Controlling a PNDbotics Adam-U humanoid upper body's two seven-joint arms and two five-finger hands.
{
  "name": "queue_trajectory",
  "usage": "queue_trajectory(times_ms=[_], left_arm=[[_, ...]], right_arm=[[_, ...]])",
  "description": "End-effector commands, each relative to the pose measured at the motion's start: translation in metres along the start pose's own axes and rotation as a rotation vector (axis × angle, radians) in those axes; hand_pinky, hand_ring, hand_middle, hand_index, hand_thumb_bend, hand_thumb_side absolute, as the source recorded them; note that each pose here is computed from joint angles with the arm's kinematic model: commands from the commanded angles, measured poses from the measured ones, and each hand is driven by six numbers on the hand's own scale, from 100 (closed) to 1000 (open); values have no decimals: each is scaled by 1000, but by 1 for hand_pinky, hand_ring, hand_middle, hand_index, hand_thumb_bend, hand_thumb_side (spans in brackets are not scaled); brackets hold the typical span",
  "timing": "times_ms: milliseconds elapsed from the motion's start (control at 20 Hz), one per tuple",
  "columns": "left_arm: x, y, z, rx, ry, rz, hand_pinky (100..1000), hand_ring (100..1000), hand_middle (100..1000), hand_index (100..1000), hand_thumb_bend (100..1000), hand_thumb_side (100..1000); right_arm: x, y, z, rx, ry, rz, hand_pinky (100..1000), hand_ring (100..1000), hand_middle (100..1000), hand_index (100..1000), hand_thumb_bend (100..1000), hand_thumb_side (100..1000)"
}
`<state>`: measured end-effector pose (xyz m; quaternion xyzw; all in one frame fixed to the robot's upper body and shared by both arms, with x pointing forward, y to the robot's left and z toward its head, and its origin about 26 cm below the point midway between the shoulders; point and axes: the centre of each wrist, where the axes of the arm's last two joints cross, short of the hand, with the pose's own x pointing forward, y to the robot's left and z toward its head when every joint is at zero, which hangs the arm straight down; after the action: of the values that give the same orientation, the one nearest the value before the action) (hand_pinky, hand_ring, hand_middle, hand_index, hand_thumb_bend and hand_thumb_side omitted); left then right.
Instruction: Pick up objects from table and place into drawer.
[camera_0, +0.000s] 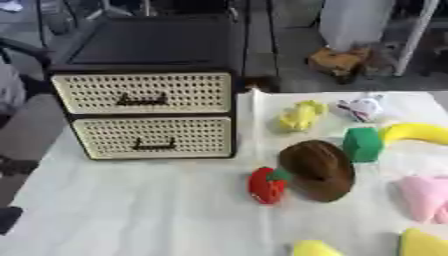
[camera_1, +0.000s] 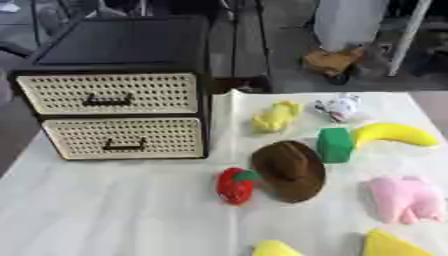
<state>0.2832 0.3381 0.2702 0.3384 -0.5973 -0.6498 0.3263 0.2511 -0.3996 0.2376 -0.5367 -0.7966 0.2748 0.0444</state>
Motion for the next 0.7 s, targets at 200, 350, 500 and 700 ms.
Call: queue_trajectory(times_ms=[200, 350, 500, 700], left_arm=[[7, 14, -2, -7, 30, -5, 694, 749, 752, 1000, 184, 1000], [10, 16, -6, -66, 53, 11, 655, 724, 738, 1000, 179, 1000], [13, 20, -9, -79, 66, 20, 628, 709, 726, 1000, 176, 1000], [16, 25, -12, -59, 74, 44, 574, 658, 691, 1000, 193, 1000]], right_arm=[[2, -3, -7, 1, -33, 5, 785, 909, 897, 947, 100, 1000], [2, -3, -6, 5, -32, 1, 785, 909, 896, 946, 100, 1000], [2, -2, -6, 6, -30, -2, 785, 909, 896, 945, 100, 1000], [3, -2, -5, 8, -28, -5, 785, 909, 894, 944, 100, 1000]])
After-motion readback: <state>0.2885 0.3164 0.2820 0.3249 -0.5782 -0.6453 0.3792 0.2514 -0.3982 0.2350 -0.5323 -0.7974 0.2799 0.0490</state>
